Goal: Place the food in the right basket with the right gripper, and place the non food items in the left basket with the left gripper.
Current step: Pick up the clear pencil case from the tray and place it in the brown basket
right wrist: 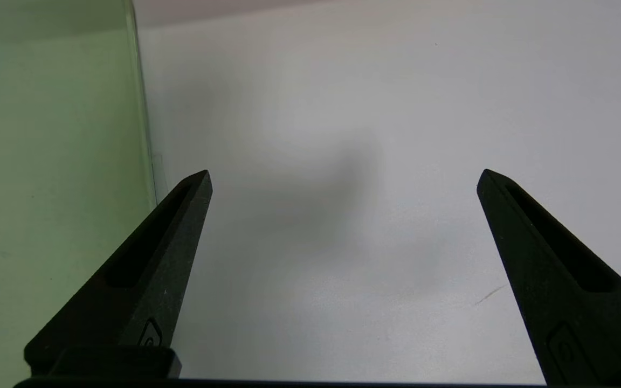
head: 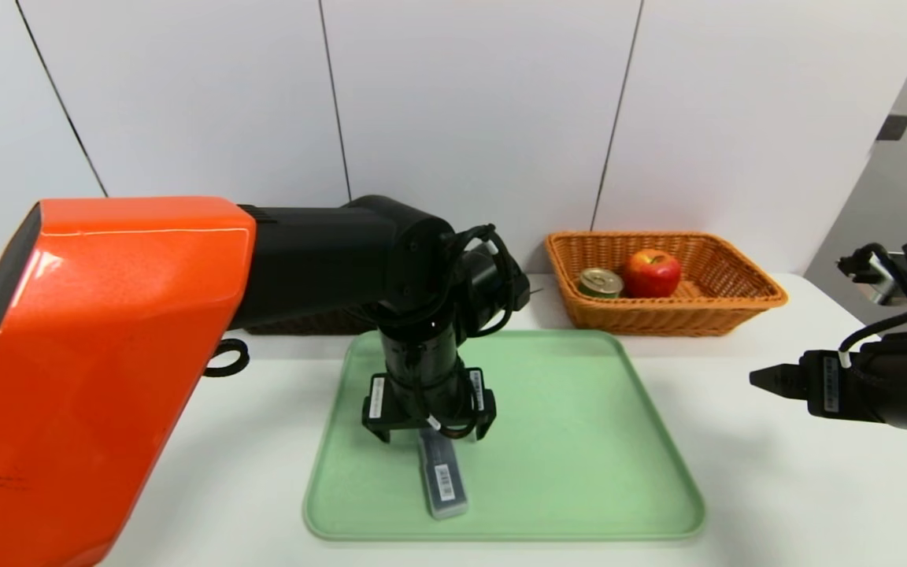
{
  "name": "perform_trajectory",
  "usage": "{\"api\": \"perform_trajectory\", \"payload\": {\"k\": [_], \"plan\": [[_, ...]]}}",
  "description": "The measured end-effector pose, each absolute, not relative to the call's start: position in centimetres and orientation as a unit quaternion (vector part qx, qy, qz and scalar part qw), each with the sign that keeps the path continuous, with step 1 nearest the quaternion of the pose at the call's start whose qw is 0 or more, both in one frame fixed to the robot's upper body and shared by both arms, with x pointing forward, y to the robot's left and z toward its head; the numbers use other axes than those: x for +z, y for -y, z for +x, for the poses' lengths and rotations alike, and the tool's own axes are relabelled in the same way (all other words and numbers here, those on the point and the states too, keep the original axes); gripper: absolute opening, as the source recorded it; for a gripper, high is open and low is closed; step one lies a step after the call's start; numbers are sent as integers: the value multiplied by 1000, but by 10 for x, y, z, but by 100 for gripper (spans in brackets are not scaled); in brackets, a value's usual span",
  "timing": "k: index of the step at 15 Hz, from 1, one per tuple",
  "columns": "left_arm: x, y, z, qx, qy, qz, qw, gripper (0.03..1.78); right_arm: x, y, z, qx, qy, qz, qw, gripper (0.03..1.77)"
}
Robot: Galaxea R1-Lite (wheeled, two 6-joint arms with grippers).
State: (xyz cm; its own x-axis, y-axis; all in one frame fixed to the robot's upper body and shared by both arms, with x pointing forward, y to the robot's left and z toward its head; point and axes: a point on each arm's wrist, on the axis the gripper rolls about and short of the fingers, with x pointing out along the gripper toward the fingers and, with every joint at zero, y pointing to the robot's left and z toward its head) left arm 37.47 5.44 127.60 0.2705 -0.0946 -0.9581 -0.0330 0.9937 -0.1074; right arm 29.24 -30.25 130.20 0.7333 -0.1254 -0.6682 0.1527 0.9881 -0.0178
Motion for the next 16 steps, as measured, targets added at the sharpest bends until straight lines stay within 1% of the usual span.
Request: {"api": "perform_trajectory", "payload": {"k": [9,16], "plan": [[1277,-53,372,-19,-607,-51,793,169,1300,302,295,-75,-362,18,929,170],[1266,-47,367,-14,-620,-27,784,169,1299,302,295,-75,-363,18,929,170]]}}
